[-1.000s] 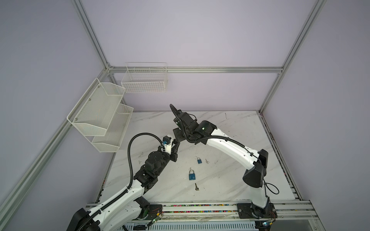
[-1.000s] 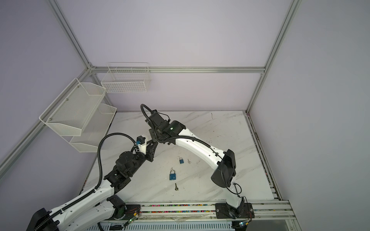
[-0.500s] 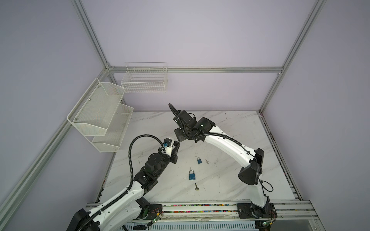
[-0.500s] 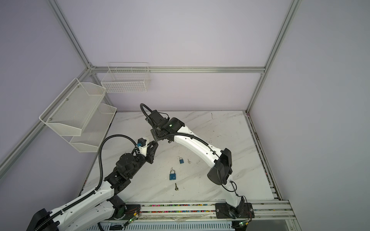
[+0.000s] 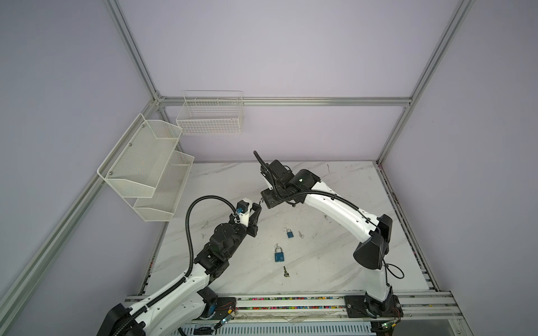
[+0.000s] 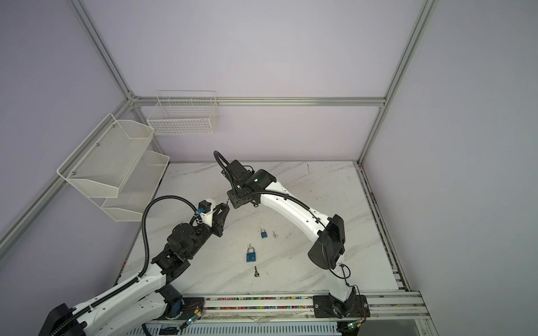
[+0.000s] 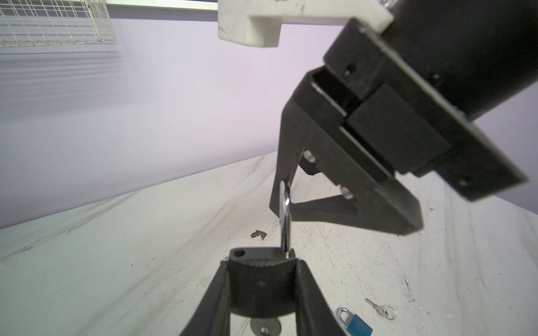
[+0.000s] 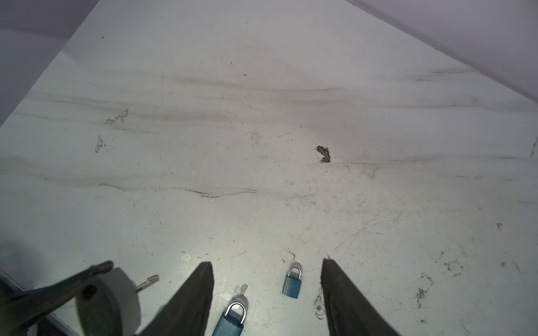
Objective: Unlock with the key
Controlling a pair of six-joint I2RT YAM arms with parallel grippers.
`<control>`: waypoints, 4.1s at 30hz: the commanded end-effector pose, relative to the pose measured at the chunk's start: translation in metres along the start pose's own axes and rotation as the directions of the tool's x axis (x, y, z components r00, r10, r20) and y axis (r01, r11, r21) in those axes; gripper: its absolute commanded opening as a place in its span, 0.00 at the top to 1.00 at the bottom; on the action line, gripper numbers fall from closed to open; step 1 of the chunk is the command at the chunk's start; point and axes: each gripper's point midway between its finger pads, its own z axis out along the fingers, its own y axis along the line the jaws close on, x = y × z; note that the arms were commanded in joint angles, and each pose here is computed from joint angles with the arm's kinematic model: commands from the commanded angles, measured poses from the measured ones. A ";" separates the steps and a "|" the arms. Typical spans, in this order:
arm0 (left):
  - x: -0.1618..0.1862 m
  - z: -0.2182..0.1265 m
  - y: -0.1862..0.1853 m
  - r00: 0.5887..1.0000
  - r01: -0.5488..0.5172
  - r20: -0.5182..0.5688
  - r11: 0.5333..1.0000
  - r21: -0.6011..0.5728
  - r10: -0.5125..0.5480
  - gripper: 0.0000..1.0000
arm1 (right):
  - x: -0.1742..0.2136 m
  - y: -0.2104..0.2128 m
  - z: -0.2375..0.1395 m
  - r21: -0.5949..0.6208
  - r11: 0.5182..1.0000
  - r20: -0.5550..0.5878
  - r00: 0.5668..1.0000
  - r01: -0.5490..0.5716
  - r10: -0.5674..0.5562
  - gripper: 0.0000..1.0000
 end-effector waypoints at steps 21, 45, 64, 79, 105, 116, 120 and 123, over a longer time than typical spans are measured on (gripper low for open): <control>-0.026 0.001 -0.011 0.994 -0.028 0.104 0.998 0.058 0.022 1.00 | -0.010 0.008 -0.014 -0.176 0.984 0.013 1.000 0.004 -0.002 0.32; -0.008 0.013 0.017 0.987 0.134 -0.073 0.983 -0.128 -0.144 1.00 | -0.005 -0.055 -0.042 -0.038 0.991 0.103 0.986 -0.126 0.129 0.29; 0.109 0.074 0.027 0.650 0.080 -0.651 0.887 -0.455 -0.393 1.00 | 0.075 -0.100 0.005 -0.149 0.885 0.096 0.885 -0.440 0.456 0.28; 0.173 0.087 0.037 0.482 0.007 -0.751 0.859 -0.512 -0.451 1.00 | 0.108 -0.099 0.030 -0.133 0.881 0.019 0.887 -0.455 0.461 0.28; 0.188 0.065 0.047 0.430 -0.018 -0.761 0.839 -0.544 -0.485 0.65 | 0.130 -0.099 0.041 -0.104 0.871 -0.043 0.877 -0.480 0.478 0.28; 0.146 0.055 0.041 0.480 0.078 -0.715 0.836 -0.543 -0.509 0.51 | 0.145 -0.100 0.036 -0.096 0.864 -0.053 0.869 -0.494 0.491 0.28; 0.126 0.052 0.031 0.500 0.180 -0.670 0.823 -0.539 -0.548 0.50 | 0.160 -0.100 0.035 -0.092 0.855 -0.077 0.860 -0.510 0.505 0.28; 0.108 0.051 0.017 0.528 0.268 -0.630 0.815 -0.513 -0.570 0.48 | 0.175 -0.094 0.040 -0.109 0.849 -0.116 0.855 -0.517 0.505 0.29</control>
